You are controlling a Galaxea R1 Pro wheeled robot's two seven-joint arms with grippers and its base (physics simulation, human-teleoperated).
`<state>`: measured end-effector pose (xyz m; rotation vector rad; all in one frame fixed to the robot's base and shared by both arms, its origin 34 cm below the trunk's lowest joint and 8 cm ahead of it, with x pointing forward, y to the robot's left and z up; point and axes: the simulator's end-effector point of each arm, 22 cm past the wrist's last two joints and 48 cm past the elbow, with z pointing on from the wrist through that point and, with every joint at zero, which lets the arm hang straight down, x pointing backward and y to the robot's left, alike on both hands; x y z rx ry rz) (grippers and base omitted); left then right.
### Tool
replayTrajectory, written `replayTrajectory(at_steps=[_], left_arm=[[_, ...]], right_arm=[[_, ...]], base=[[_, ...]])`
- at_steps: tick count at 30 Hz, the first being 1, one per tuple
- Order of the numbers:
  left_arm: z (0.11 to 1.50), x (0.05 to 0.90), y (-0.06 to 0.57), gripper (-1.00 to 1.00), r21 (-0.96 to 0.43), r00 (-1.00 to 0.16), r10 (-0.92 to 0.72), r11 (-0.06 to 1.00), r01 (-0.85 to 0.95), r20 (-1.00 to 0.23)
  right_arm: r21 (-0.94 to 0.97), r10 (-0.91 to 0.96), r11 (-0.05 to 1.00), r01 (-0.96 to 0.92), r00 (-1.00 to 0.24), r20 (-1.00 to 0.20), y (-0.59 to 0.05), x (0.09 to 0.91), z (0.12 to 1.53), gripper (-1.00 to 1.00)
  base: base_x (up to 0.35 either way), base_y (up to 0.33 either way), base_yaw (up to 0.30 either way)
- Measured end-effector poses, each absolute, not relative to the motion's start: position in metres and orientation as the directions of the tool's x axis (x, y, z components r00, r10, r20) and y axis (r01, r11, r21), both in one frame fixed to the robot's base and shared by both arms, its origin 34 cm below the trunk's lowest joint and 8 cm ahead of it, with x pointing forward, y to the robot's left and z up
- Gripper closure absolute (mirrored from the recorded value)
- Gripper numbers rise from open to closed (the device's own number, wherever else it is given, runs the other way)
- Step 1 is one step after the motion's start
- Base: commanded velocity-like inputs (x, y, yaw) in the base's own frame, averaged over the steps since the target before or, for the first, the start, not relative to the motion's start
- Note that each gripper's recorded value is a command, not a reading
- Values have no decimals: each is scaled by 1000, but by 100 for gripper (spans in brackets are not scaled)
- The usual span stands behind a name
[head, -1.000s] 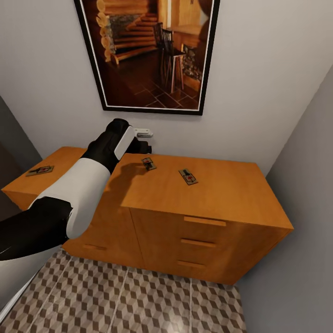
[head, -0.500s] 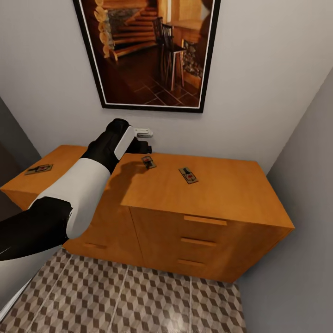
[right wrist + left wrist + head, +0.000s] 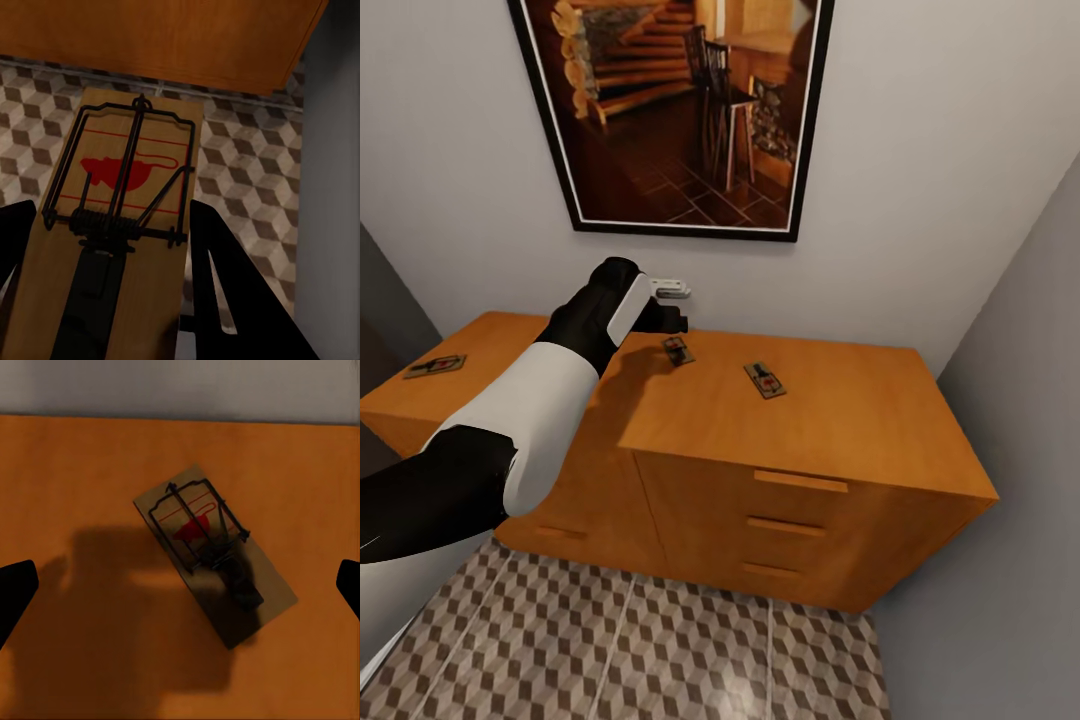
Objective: Take the four mousetraps from the cabinet in the bathroom and place them on the bathroom floor. Make sure all four end up on the same floor surface, and ensure that at least two of them are either under or directly next to the same bathroom sink.
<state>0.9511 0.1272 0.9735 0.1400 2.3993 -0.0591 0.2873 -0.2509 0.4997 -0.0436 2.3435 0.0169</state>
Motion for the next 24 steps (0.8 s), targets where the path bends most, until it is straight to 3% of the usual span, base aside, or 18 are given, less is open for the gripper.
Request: replayTrajectory(at_steps=[24], left_arm=[[973,951,127,-100,-3,-735,85,993,117,-673]], right_arm=[[4,-22,999,-36,-698,-716,-248,287,500,100]], base=[[2,-1,0]])
